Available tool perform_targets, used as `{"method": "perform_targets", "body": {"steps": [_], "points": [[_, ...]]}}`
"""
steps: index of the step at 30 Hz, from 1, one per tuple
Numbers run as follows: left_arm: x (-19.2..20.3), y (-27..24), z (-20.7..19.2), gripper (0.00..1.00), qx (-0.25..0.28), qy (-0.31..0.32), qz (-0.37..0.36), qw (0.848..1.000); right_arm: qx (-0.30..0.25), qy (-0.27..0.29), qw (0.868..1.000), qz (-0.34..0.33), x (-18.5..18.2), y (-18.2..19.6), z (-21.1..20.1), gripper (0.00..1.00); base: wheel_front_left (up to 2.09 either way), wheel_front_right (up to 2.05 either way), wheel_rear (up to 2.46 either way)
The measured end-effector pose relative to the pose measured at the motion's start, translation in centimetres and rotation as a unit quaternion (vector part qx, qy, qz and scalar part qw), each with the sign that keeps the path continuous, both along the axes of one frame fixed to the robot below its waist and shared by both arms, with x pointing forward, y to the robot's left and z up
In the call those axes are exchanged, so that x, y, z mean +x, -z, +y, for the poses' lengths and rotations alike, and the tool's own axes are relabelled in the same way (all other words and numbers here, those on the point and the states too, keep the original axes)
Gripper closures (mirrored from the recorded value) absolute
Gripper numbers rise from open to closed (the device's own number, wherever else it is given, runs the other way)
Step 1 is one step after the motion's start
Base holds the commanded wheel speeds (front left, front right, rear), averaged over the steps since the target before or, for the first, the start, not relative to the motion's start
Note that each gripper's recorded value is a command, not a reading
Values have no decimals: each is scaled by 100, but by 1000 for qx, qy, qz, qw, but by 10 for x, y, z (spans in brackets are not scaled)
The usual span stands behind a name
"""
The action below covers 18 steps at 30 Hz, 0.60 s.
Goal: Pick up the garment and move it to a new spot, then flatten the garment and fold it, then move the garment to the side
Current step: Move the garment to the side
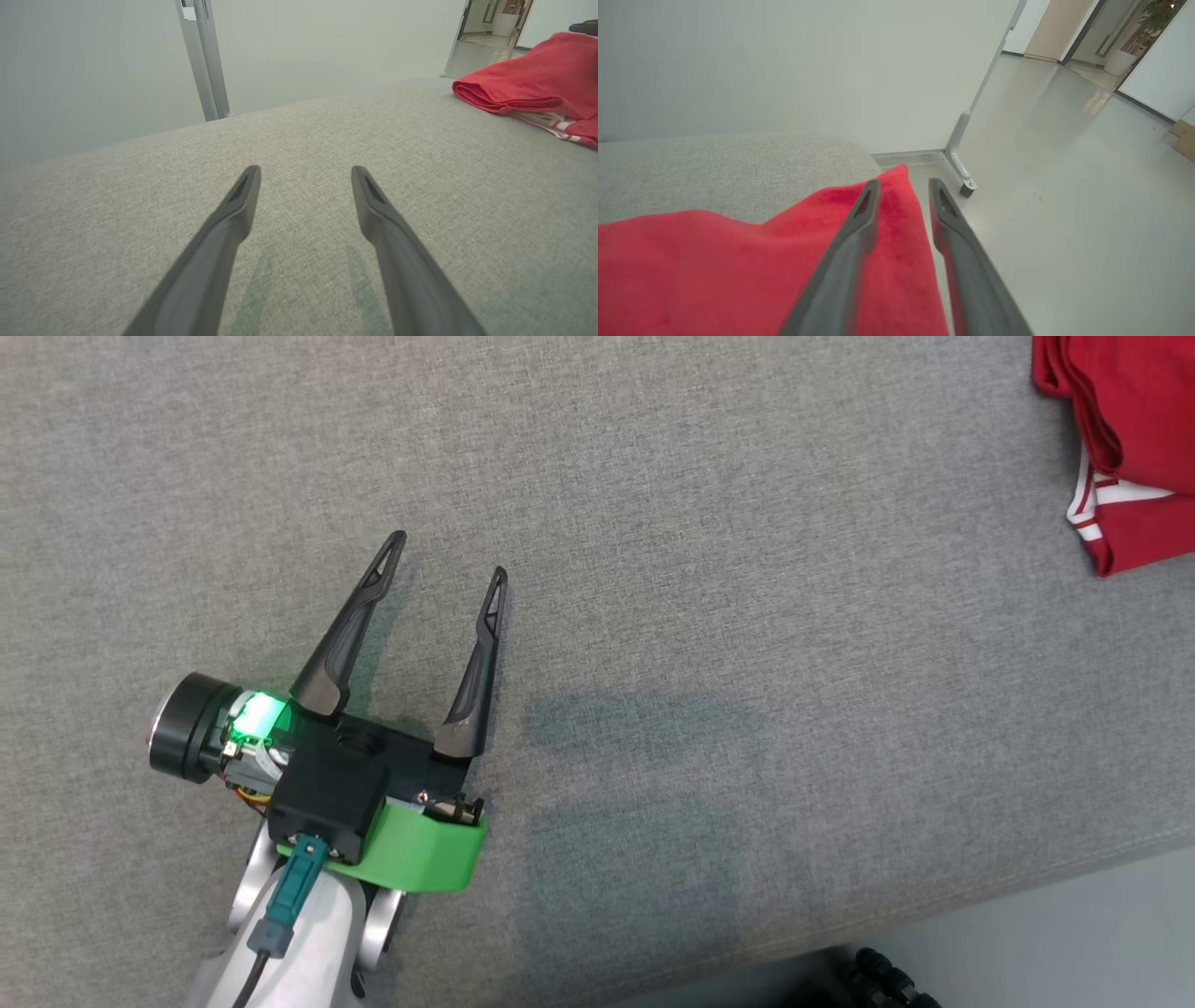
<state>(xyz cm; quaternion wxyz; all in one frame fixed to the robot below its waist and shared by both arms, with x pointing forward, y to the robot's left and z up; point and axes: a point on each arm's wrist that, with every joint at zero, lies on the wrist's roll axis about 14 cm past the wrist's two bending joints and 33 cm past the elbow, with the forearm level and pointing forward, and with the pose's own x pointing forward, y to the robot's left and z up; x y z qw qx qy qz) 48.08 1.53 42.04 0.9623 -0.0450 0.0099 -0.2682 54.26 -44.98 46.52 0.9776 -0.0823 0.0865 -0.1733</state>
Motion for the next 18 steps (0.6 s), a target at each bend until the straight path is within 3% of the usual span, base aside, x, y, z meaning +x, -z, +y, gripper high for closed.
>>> {"method": "perform_targets", "body": {"steps": [3, 6, 12, 18], "points": [[-1, -6, -1, 0, 0, -1, -6, 1000, -37, -18, 999, -34, 8, -29, 8, 0, 0, 0, 0], [-5, -13, -3, 0, -4, -1, -8, 1000, -49, -63, 995, -59, 13, -37, 47, 0, 0, 0, 0], [-19, -20, 2, 0, -15, -26, 6, 1000, -4, -157, 985, -75, -8, -24, 140, 0, 0, 0, 0], [-33, -25, 23, 0, -25, -75, 25, 997, 48, -203, 972, -105, -41, -35, 195, 0, 0, 0, 0]]}}
